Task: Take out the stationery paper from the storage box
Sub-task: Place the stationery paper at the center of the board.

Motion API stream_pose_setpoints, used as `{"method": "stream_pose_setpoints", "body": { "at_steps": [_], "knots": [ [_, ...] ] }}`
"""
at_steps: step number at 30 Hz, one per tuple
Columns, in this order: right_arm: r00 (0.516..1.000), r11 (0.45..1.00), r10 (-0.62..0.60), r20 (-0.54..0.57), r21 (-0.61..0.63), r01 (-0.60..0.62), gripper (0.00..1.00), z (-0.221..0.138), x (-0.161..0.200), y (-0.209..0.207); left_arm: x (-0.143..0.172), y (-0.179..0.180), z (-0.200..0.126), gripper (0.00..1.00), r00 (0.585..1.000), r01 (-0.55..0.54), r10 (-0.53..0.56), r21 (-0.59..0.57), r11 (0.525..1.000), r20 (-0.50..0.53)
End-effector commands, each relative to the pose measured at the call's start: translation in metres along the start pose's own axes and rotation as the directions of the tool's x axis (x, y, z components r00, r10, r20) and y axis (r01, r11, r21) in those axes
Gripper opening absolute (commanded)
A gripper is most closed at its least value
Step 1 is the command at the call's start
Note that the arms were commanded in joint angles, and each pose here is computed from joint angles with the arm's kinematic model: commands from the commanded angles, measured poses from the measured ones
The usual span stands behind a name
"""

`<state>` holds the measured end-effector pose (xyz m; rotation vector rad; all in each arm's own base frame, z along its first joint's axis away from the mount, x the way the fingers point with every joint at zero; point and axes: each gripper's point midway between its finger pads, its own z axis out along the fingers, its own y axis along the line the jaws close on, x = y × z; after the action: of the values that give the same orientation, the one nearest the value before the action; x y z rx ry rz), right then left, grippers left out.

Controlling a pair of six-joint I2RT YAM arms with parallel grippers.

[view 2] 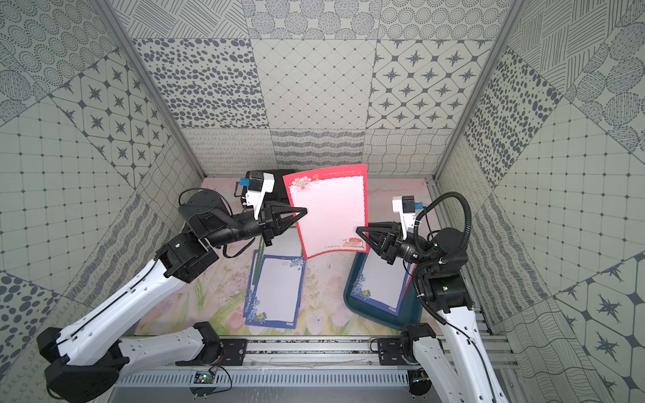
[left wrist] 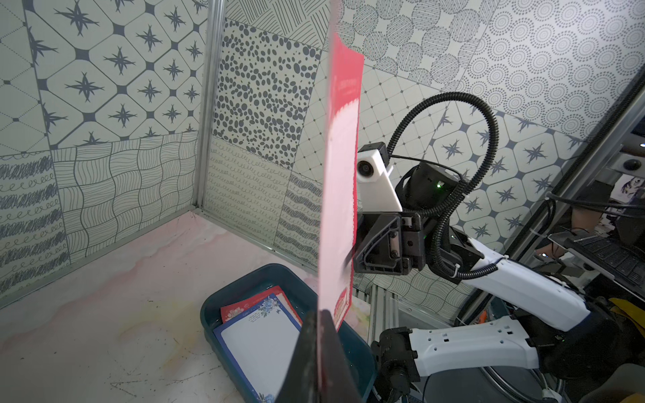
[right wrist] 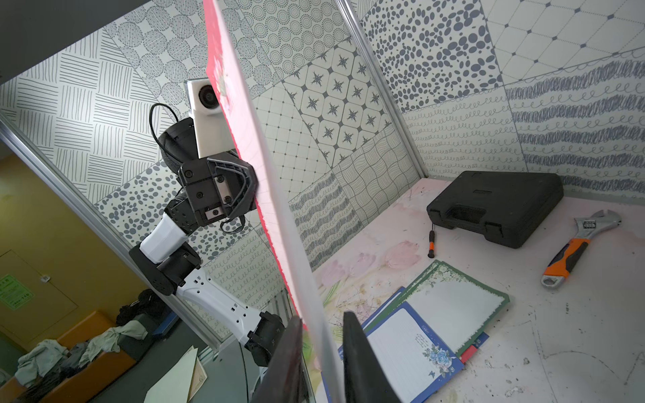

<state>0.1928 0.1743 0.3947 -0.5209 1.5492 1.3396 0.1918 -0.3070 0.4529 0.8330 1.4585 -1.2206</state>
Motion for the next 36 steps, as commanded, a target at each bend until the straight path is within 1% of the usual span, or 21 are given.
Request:
{"method": "stream_pose_setpoints", "body": {
  "at_steps": [1, 3, 4, 6, 7, 9, 10, 13, 15, 17, 19, 22, 26, 28, 29, 31, 33, 34, 36],
  "knots": [
    [0.999, 0.999, -0.043, 0.025, -0.011, 0.043, 0.24, 0.000, -0.005, 0.004, -0.003, 0.004, -0.001, 0.00, 1.000, 0.009, -0.008, -0.022, 1.000, 0.024],
    [0.999, 0.999, -0.044, 0.024, -0.012, 0.044, 0.28, 0.001, -0.005, 0.004, -0.001, 0.005, -0.002, 0.00, 1.000, 0.014, -0.014, -0.031, 0.999, 0.021],
    [0.999, 0.999, -0.042, 0.026, -0.008, 0.042, 0.34, 0.001, -0.005, 0.003, 0.000, 0.006, -0.002, 0.00, 1.000, 0.016, -0.016, -0.037, 0.999, 0.015],
    [0.999, 0.999, -0.033, 0.032, 0.018, 0.033, 0.60, 0.001, -0.006, -0.001, 0.004, 0.009, -0.004, 0.00, 1.000, 0.017, -0.018, -0.060, 0.998, -0.007],
    [0.999, 0.999, -0.033, 0.038, 0.037, 0.031, 0.68, 0.000, -0.007, -0.004, 0.007, 0.013, -0.005, 0.00, 0.999, 0.019, -0.021, -0.084, 0.996, -0.029],
    [0.997, 0.997, -0.043, 0.057, 0.073, 0.039, 0.77, -0.002, -0.010, -0.007, 0.013, 0.021, -0.010, 0.00, 0.996, 0.024, -0.036, -0.148, 0.989, -0.082],
    [0.996, 0.995, -0.053, 0.067, 0.088, 0.047, 0.80, -0.003, -0.011, -0.008, 0.019, 0.024, -0.012, 0.00, 0.992, 0.030, -0.051, -0.174, 0.984, -0.118],
    [0.994, 0.990, -0.075, 0.085, 0.128, 0.064, 0.83, -0.006, -0.013, -0.013, 0.035, 0.027, -0.020, 0.00, 0.974, 0.056, -0.103, -0.221, 0.974, -0.204],
    [0.992, 0.986, -0.086, 0.097, 0.152, 0.070, 0.85, -0.007, -0.014, -0.016, 0.052, 0.029, -0.026, 0.00, 0.949, 0.093, -0.162, -0.249, 0.964, -0.271],
    [0.990, 0.983, -0.090, 0.108, 0.169, 0.071, 0.85, -0.008, -0.016, -0.019, 0.068, 0.032, -0.032, 0.00, 0.914, 0.142, -0.234, -0.279, 0.950, -0.331],
    [0.988, 0.980, -0.097, 0.124, 0.185, 0.073, 0.86, -0.009, -0.018, -0.022, 0.088, 0.034, -0.037, 0.00, 0.866, 0.203, -0.318, -0.311, 0.929, -0.386],
    [0.986, 0.979, -0.107, 0.129, 0.190, 0.081, 0.86, -0.009, -0.020, -0.022, 0.116, 0.041, -0.049, 0.00, 0.790, 0.262, -0.423, -0.378, 0.888, -0.445],
    [0.986, 0.977, -0.108, 0.123, 0.199, 0.082, 0.87, -0.007, -0.020, -0.029, 0.151, 0.058, -0.067, 0.00, 0.683, 0.336, -0.550, -0.462, 0.821, -0.480],
    [0.987, 0.978, -0.110, 0.117, 0.187, 0.087, 0.86, -0.004, -0.020, -0.030, 0.172, 0.070, -0.072, 0.00, 0.613, 0.408, -0.630, -0.492, 0.769, -0.476],
    [0.988, 0.979, -0.109, 0.113, 0.184, 0.087, 0.86, -0.003, -0.020, -0.030, 0.184, 0.078, -0.075, 0.00, 0.575, 0.437, -0.671, -0.517, 0.736, -0.469],
    [0.988, 0.980, -0.105, 0.112, 0.182, 0.084, 0.86, -0.003, -0.020, -0.031, 0.208, 0.093, -0.080, 0.00, 0.483, 0.501, -0.754, -0.565, 0.655, -0.445],
    [0.987, 0.981, -0.107, 0.116, 0.173, 0.086, 0.86, -0.003, -0.019, -0.029, 0.228, 0.105, -0.083, 0.00, 0.401, 0.556, -0.814, -0.594, 0.581, -0.421],
    [0.987, 0.981, -0.108, 0.116, 0.171, 0.087, 0.87, -0.003, -0.017, -0.029, 0.236, 0.110, -0.084, 0.00, 0.366, 0.578, -0.833, -0.601, 0.553, -0.415],
    [0.987, 0.980, -0.108, 0.117, 0.179, 0.085, 0.86, -0.004, -0.014, -0.030, 0.252, 0.119, -0.086, 0.00, 0.312, 0.595, -0.854, -0.614, 0.518, -0.417]
  ]
}}
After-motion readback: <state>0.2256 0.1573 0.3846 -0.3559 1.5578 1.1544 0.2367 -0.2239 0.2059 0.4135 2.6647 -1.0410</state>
